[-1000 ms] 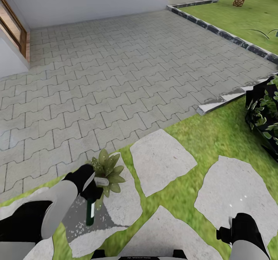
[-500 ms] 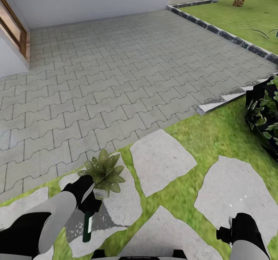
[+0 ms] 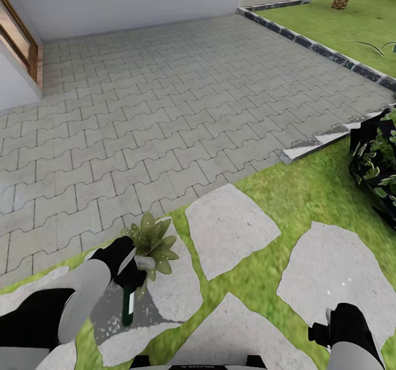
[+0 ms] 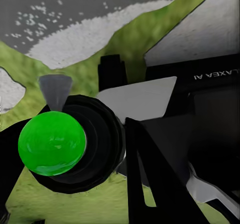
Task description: Pick up the pesticide atomizer in the garden and spray insectifuge to fully cover both potted plants in the garden.
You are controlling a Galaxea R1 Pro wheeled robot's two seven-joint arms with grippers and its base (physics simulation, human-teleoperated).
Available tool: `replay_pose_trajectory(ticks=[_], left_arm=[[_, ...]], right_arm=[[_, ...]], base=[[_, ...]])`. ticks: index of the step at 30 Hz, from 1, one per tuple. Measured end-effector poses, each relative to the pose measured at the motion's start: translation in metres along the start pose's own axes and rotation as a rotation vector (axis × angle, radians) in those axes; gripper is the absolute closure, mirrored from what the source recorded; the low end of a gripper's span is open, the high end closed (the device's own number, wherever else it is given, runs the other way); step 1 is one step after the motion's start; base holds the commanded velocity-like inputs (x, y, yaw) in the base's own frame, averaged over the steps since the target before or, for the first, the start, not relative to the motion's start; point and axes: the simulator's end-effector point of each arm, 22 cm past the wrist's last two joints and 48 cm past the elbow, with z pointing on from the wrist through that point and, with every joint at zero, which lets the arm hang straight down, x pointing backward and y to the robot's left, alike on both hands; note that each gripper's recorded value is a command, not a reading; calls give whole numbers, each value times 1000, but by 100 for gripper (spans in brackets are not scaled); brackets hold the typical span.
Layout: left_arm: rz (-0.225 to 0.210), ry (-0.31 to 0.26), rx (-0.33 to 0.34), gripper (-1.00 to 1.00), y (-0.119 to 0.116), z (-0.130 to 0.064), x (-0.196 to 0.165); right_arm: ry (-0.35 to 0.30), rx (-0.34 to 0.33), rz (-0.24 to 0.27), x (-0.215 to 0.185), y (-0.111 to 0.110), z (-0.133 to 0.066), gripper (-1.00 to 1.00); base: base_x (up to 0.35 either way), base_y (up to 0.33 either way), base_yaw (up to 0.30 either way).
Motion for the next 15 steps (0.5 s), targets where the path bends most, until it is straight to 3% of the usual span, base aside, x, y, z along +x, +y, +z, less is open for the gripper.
replay_pose_trajectory(ticks=[9,15], left_arm=[[0,-14,-4,100,2,-7,-8],[0,23,-2,100,1,12,11]], right_arm=[[0,0,0,0,0,0,-100],[6,1,-1,2,0,2,-100]], base=[[0,0,0],[0,0,0]])
